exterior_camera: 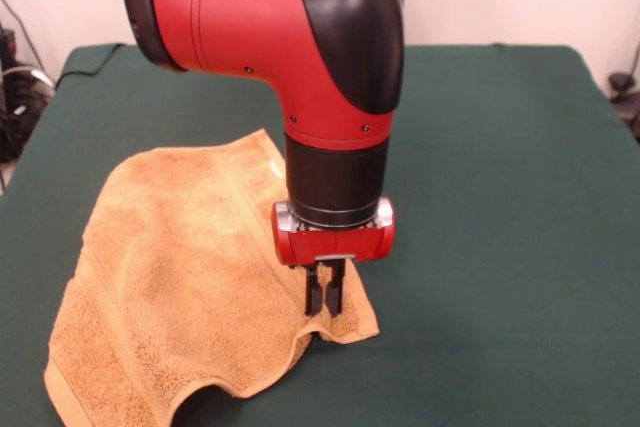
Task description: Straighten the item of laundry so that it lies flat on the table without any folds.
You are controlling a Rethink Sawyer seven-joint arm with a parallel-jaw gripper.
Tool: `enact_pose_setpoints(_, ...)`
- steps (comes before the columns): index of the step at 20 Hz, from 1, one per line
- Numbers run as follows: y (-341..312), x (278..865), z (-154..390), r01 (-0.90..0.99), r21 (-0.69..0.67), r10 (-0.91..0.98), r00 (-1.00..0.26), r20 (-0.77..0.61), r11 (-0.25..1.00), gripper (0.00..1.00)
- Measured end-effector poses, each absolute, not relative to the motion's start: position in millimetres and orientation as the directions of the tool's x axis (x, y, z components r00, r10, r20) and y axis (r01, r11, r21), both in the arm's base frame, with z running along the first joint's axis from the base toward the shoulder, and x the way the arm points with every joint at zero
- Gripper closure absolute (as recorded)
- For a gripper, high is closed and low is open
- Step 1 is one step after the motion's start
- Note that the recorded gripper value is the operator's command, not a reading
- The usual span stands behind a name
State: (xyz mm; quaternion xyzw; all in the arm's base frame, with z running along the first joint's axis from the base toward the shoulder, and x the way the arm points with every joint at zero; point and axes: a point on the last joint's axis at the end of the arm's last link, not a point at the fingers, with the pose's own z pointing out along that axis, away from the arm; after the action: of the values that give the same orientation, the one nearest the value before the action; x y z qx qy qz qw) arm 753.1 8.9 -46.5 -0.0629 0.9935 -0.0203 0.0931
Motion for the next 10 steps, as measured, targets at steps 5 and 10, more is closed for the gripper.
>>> enact_pose_setpoints(5,9.0,753.1,-46.5,-0.118,-0.05,-0.125,-0.975,-0.182,0.992,1.0)
enact_pose_setpoints(10,9.3,753.2,-46.4,-0.113,-0.046,-0.12,-0.976,-0.182,0.992,1.0)
